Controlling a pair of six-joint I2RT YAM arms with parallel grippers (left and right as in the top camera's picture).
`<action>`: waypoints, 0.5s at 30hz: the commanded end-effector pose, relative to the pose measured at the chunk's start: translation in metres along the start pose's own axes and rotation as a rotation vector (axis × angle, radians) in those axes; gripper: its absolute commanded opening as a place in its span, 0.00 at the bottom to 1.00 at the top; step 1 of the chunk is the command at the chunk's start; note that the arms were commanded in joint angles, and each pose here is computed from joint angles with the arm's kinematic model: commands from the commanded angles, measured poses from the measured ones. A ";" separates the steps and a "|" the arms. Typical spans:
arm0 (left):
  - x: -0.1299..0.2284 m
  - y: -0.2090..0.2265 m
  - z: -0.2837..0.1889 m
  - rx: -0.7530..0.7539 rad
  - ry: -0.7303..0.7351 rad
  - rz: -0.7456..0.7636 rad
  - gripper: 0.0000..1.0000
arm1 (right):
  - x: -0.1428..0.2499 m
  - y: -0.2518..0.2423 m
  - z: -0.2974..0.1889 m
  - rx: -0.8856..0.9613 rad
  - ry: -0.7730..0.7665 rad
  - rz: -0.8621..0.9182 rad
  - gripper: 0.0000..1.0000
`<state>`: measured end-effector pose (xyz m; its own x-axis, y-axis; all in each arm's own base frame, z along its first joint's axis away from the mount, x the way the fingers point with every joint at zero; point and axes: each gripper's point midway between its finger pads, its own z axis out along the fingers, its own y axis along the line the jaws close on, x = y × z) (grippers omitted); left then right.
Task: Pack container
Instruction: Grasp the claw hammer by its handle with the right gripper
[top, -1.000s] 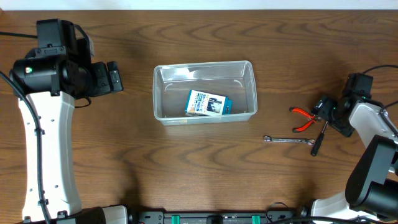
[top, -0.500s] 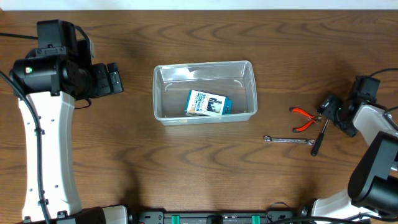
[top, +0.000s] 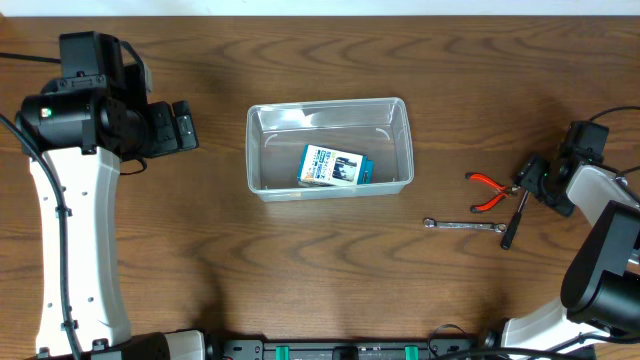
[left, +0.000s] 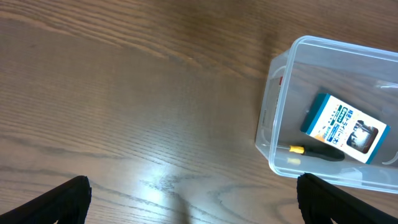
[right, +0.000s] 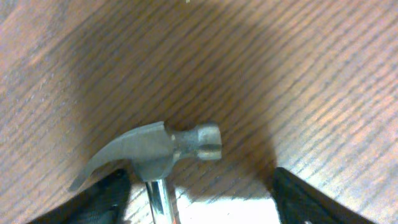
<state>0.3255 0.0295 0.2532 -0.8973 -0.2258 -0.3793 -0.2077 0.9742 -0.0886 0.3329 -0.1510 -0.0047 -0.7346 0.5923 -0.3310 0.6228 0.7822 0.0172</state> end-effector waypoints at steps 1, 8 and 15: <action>0.001 0.001 0.001 -0.008 0.007 -0.006 0.98 | 0.030 0.003 0.019 -0.031 0.110 0.005 0.66; 0.001 0.001 0.001 -0.008 0.007 -0.006 0.98 | 0.032 0.005 0.019 -0.043 0.119 0.004 0.46; 0.001 0.001 0.001 -0.008 0.007 -0.006 0.98 | 0.033 0.005 0.019 -0.043 0.120 0.005 0.12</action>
<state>0.3255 0.0295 0.2532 -0.8973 -0.2258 -0.3792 -0.2076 0.9742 -0.0890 0.3345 -0.1487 -0.0049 -0.7358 0.5927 -0.3276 0.6183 0.7853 0.0318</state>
